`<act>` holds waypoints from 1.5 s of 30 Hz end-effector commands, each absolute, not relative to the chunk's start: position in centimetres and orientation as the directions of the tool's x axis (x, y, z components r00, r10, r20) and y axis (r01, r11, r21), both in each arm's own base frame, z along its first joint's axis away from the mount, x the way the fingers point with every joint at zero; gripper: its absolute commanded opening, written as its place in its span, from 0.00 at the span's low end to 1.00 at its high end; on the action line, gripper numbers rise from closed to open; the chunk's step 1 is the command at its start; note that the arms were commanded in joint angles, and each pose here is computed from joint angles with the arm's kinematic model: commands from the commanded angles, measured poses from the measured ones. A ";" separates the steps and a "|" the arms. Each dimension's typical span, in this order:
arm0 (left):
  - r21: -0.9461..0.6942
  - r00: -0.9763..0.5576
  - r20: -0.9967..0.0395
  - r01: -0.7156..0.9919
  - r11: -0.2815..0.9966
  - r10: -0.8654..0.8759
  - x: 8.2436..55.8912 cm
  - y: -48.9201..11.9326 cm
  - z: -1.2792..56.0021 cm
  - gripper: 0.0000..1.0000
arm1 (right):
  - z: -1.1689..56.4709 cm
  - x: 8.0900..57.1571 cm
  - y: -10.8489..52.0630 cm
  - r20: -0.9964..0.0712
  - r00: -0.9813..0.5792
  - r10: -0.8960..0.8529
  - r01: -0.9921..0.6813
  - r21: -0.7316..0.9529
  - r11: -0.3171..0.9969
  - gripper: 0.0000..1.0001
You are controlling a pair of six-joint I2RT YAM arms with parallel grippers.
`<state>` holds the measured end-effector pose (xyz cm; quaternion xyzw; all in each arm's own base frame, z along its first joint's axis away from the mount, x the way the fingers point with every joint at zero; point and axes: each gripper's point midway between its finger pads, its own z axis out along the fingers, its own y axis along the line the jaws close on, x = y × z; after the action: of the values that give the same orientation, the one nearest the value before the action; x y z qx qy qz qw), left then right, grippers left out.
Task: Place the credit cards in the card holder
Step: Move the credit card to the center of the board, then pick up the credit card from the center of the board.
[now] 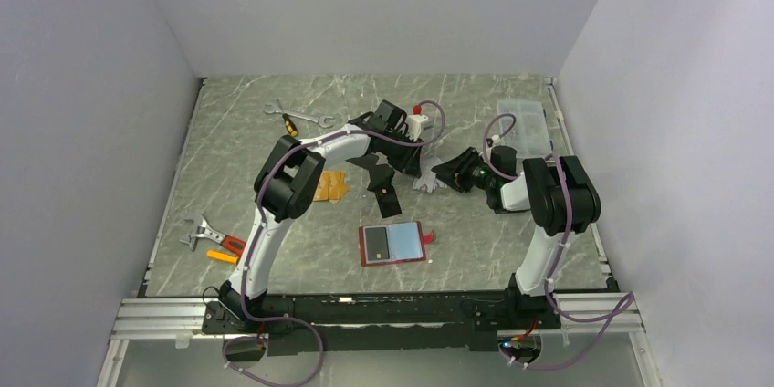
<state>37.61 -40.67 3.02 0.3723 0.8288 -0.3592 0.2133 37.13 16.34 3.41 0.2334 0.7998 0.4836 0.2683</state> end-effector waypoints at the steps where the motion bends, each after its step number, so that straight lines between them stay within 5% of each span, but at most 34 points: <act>1: -0.544 -0.662 -0.561 0.748 0.382 0.497 33.3 -42.3 2.5 0.30 | 4.4 36.3 17.8 -0.209 -0.776 0.595 0.057 0.916 0.397 0.36; 28: -0.538 -0.656 -0.571 0.753 0.378 0.494 33.2 -42.4 2.8 0.29 | 7.5 35.7 19.6 -0.251 -0.800 0.545 -0.073 0.942 0.327 0.30; 35: -0.523 -0.648 -0.579 0.761 0.385 0.495 33.3 -42.1 2.8 0.29 | 5.8 35.6 19.0 -0.253 -0.804 0.538 -0.017 0.914 0.405 0.32; 38: -0.516 -0.647 -0.582 0.762 0.391 0.493 33.5 -41.9 2.9 0.28 | 5.7 35.8 18.3 -0.312 -0.798 0.515 -0.021 0.870 0.493 0.44; 45: -0.512 -0.646 -0.588 0.763 0.394 0.488 33.9 -41.6 3.3 0.28 | 7.1 36.6 17.0 -0.428 -0.779 0.457 -0.063 0.779 0.624 0.47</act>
<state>35.06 -41.96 3.01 0.3771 0.8143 -0.4001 0.1860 35.49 17.85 5.85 0.1555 0.8277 0.4646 0.2738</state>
